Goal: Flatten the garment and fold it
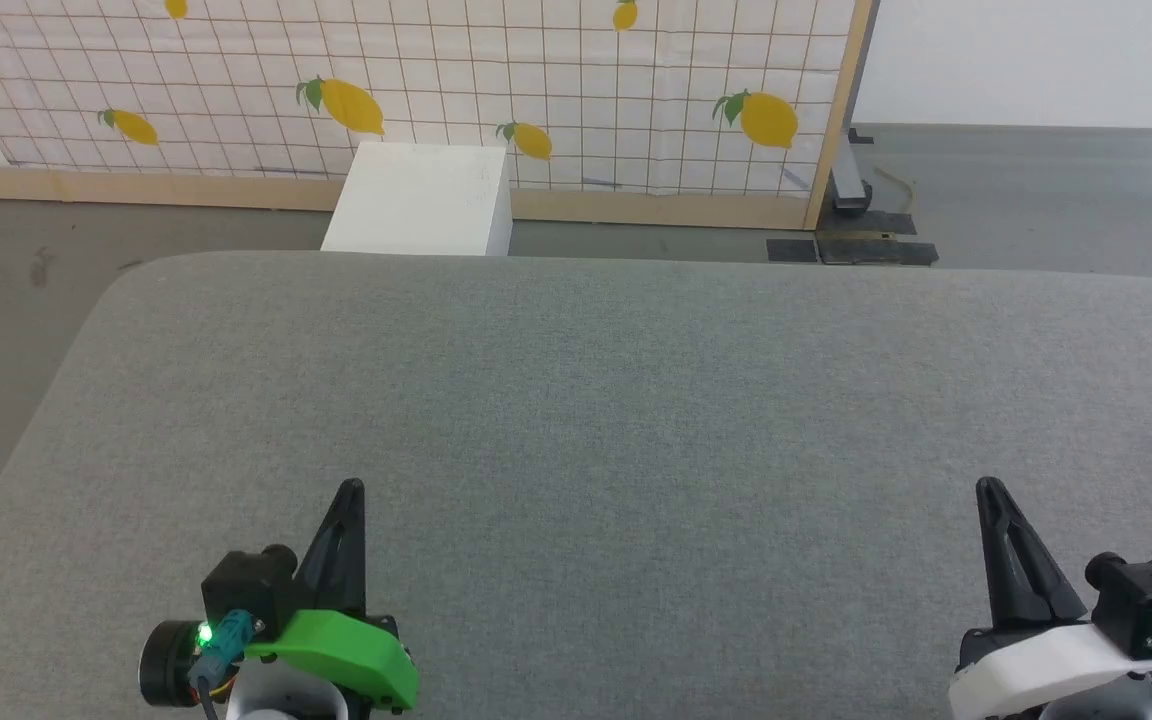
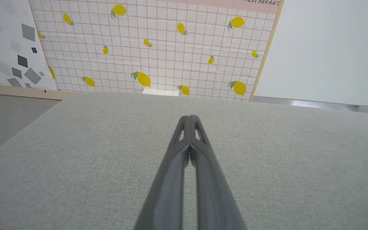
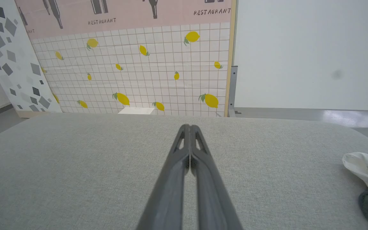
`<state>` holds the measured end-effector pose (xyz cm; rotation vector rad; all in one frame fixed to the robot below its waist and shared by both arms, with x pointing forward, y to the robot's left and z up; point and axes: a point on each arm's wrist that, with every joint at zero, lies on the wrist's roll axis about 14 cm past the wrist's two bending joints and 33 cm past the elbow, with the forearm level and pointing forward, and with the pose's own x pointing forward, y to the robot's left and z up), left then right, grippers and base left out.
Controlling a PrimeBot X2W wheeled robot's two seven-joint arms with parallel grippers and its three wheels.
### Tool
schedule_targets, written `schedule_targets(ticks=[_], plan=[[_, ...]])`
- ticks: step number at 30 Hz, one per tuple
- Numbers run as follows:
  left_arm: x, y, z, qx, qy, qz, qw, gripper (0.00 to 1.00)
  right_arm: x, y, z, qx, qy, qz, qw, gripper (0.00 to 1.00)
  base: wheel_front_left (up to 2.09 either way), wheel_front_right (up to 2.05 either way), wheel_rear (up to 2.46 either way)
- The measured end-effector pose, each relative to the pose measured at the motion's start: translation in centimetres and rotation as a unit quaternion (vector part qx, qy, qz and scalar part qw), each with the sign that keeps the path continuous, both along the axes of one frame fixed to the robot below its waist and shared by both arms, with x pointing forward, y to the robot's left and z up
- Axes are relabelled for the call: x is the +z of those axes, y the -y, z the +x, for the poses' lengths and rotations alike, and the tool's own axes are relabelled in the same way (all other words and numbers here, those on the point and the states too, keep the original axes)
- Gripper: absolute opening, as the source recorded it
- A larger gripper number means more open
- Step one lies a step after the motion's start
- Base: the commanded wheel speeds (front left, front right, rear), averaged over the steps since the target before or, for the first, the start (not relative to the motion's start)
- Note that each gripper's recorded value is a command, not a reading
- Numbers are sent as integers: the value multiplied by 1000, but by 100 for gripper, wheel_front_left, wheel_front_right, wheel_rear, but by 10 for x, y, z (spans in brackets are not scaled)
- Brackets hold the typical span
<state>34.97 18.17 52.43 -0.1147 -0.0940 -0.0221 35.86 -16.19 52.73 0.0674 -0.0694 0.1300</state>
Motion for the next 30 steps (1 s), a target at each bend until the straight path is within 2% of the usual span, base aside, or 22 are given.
schedule_targets(ticks=[30], plan=[[2,3,8,-2,-14,29,999,0,-3,-1,2,0,-14,-20,1000,0,0,0,0]])
